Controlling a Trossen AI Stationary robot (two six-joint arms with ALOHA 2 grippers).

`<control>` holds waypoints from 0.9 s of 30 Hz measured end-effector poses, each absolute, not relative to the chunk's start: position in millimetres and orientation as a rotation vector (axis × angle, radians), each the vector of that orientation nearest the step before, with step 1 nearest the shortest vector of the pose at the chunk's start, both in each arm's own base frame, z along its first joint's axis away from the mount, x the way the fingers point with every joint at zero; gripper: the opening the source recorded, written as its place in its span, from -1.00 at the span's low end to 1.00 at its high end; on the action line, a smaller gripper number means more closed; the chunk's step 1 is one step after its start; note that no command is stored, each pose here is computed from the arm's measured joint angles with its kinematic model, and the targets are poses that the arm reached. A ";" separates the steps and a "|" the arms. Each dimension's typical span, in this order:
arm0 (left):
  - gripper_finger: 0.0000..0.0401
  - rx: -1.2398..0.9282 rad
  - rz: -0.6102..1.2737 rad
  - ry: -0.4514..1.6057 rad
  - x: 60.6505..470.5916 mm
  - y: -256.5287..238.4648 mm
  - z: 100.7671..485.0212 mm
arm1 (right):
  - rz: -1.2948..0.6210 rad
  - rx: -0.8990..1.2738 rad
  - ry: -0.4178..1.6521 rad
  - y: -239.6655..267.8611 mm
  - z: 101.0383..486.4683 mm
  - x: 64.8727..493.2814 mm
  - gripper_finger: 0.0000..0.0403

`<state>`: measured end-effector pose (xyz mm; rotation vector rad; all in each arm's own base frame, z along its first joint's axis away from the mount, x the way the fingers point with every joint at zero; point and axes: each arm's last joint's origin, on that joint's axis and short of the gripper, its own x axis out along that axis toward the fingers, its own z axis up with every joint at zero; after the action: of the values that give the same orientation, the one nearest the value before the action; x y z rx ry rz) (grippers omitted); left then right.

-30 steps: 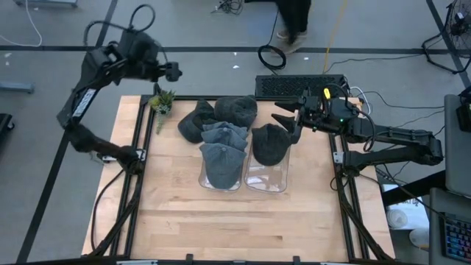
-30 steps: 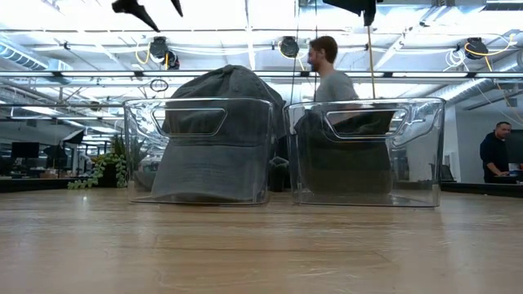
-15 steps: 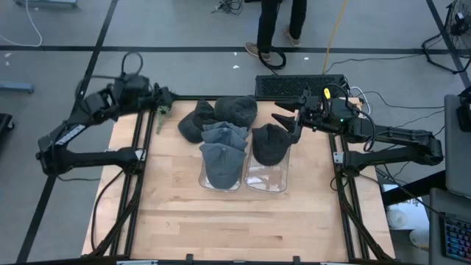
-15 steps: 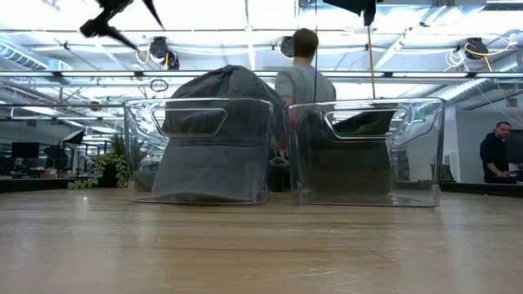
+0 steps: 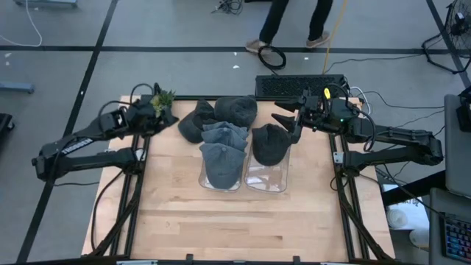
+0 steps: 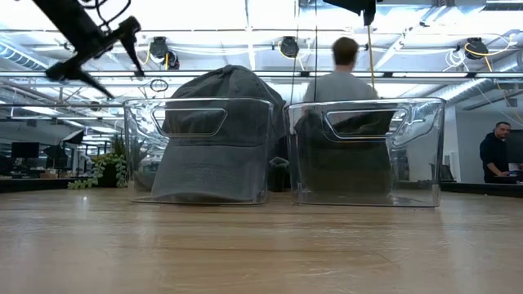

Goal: Pick & Place hat
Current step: Put the left black cap into the right transparent bin

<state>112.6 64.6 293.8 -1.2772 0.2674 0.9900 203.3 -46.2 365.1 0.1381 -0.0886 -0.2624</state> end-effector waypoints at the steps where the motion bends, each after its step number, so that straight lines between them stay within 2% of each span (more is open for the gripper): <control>1: 0.75 -1.287 0.994 0.271 112.8 64.1 288.1 | -0.263 0.138 -0.088 -46.2 365.0 203.3 0.08; 9: 0.75 -1.343 1.057 0.311 116.1 62.7 235.7 | -0.262 0.138 -0.087 -46.2 364.9 203.3 0.08; 16: 0.75 -1.432 1.055 0.229 121.0 63.8 192.3 | -0.264 0.140 -0.059 -46.6 361.7 204.9 0.08; 27: 0.75 -1.415 1.099 0.100 119.0 66.0 161.2 | -0.261 0.141 -0.049 -46.6 360.6 205.4 0.08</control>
<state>119.0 66.0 161.2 -1.4149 0.0999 1.0989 205.4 -46.6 360.6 0.1410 -0.0491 -0.2613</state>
